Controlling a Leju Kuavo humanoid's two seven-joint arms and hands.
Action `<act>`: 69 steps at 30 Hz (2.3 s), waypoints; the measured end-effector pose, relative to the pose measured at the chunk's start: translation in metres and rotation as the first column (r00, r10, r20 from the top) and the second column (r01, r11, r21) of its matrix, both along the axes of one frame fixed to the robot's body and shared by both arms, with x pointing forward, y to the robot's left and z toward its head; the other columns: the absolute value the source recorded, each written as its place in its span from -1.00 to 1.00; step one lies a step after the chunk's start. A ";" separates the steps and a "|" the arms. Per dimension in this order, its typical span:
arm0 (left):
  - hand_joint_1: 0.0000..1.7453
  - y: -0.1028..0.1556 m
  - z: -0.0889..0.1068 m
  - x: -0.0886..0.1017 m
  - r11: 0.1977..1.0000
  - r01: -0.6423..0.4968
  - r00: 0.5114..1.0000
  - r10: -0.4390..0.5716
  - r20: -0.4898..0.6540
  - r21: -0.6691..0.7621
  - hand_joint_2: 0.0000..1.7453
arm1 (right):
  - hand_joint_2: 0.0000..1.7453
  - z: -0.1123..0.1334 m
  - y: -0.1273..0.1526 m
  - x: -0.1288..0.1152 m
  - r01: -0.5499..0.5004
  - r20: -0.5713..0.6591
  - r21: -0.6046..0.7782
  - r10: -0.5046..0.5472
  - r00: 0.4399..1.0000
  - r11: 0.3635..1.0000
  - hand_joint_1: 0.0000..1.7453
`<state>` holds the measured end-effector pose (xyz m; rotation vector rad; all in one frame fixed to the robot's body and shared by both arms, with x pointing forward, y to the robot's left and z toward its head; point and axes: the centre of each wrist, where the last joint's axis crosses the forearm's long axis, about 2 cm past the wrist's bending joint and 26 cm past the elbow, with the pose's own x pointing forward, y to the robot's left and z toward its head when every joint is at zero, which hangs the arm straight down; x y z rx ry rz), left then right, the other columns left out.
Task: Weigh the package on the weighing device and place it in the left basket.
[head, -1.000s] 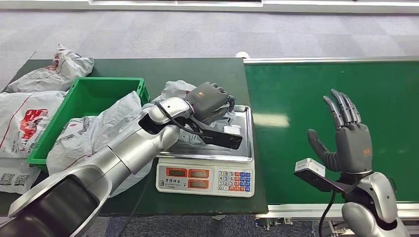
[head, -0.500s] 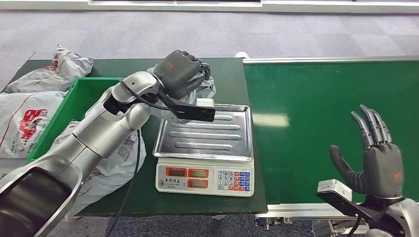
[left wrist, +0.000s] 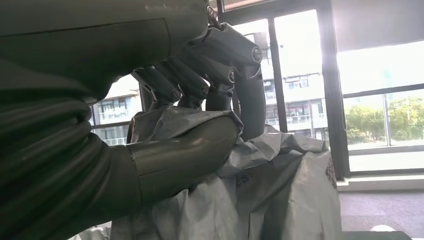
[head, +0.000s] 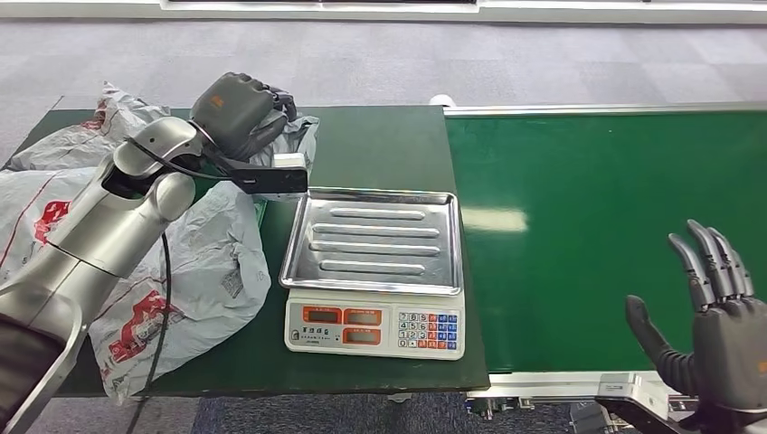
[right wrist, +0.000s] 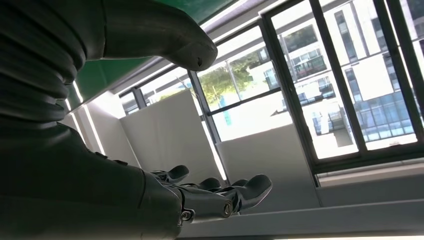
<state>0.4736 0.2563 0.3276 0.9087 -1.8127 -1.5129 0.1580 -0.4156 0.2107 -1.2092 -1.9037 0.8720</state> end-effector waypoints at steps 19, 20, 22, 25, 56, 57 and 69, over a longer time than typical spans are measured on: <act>1.00 0.130 0.104 0.002 0.942 -0.332 0.926 0.335 0.171 -0.046 1.00 | 1.00 0.002 0.008 -0.052 0.038 -0.018 -0.019 -0.038 0.999 0.999 -1.00; 1.00 0.145 0.108 -0.001 0.931 -0.362 0.914 0.364 0.179 -0.045 1.00 | 1.00 0.004 0.008 -0.056 0.042 -0.021 -0.013 -0.042 0.999 0.999 -1.00; 1.00 0.174 0.114 -0.008 0.907 -0.418 0.888 0.421 0.187 -0.055 1.00 | 1.00 0.007 0.007 -0.063 0.051 -0.029 -0.003 -0.051 0.998 0.999 -1.00; 1.00 0.218 0.114 -0.023 0.875 -0.475 0.856 0.485 0.177 -0.096 1.00 | 1.00 0.015 0.002 -0.071 0.056 -0.034 -0.007 -0.056 0.998 0.998 -1.00; -1.00 0.128 -0.205 -0.260 0.969 -0.222 0.957 0.195 -0.216 -0.109 -1.00 | 1.00 0.008 0.021 -0.063 0.136 0.021 0.040 -0.137 0.990 0.990 -1.00; -1.00 0.124 -0.203 -0.258 0.966 -0.228 0.959 0.199 -0.203 -0.125 -1.00 | 1.00 0.008 0.021 -0.062 0.135 0.020 0.041 -0.136 0.991 0.990 -1.00; -1.00 0.110 -0.172 -0.239 0.931 -0.225 0.971 0.237 0.009 -0.286 -1.00 | -1.00 0.003 0.024 -0.056 0.125 0.008 0.045 -0.125 0.992 0.991 -1.00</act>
